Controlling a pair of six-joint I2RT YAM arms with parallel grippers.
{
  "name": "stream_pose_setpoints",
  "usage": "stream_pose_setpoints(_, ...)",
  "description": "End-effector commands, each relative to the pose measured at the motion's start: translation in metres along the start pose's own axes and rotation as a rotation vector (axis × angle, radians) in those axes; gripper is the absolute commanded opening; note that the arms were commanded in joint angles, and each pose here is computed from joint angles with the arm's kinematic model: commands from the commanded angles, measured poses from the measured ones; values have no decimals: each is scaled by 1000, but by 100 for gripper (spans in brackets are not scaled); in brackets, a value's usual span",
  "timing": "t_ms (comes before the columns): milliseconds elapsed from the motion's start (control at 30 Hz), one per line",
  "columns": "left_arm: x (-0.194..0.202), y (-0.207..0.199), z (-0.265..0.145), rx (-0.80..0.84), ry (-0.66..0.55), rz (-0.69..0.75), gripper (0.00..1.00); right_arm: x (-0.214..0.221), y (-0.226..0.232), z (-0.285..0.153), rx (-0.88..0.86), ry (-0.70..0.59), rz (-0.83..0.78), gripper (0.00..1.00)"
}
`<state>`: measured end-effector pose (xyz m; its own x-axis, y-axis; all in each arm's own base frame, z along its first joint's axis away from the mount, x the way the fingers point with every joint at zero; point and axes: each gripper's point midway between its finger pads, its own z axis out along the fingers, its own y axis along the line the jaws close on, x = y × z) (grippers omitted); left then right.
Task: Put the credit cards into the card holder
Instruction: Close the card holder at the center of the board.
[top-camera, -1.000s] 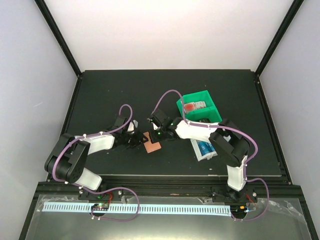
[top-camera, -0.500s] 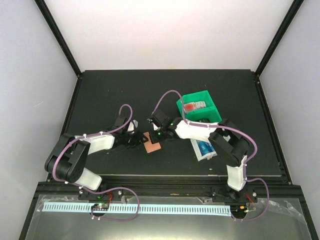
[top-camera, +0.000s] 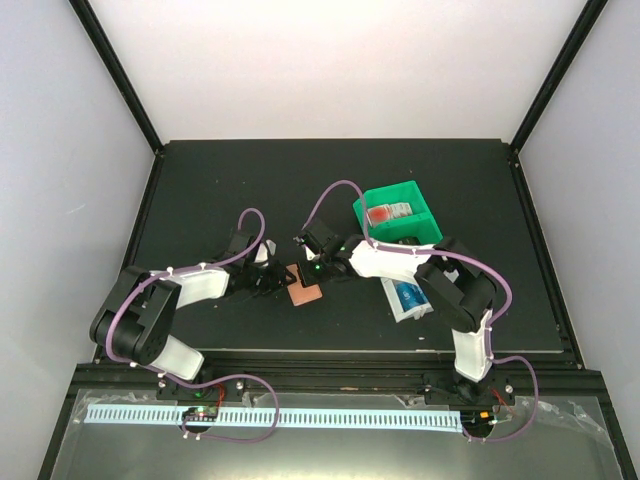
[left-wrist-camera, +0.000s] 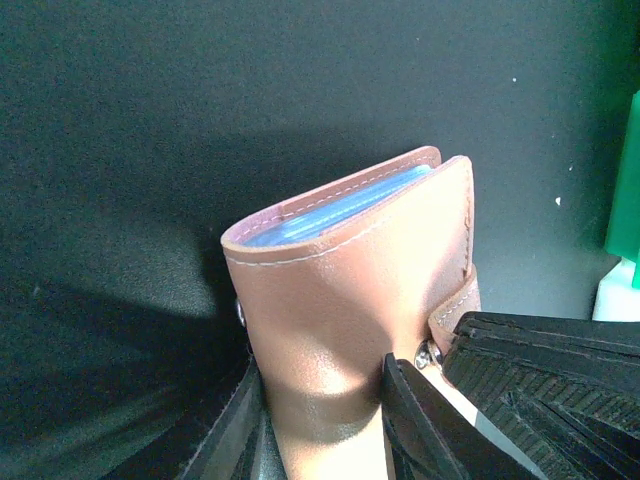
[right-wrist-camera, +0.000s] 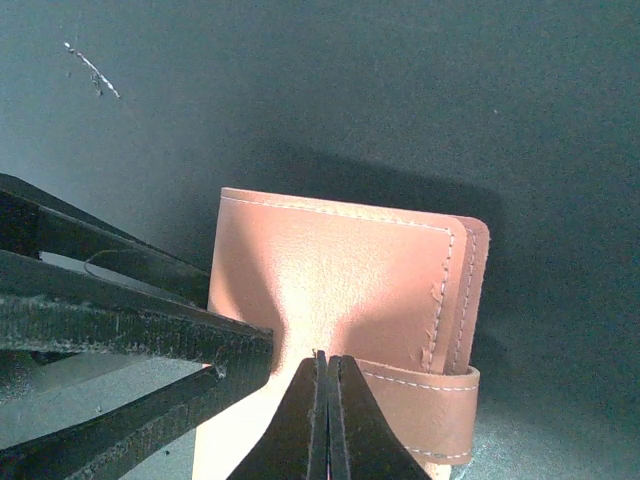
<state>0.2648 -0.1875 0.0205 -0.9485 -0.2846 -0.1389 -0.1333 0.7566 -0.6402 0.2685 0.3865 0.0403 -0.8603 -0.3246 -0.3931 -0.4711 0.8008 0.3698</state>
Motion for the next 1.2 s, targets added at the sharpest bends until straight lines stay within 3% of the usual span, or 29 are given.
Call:
stream_pose_setpoints(0, 22, 43, 11, -149, 65, -43, 34, 15, 0, 15, -11, 59, 0, 1)
stream_pose_setpoints(600, 25, 45, 14, -146, 84, -48, 32, 79, -5, 34, 21, 245, 25, 1)
stream_pose_setpoints(1167, 25, 47, 14, -157, 85, -48, 30, 141, -48, 45, 120, 331, 98, 1)
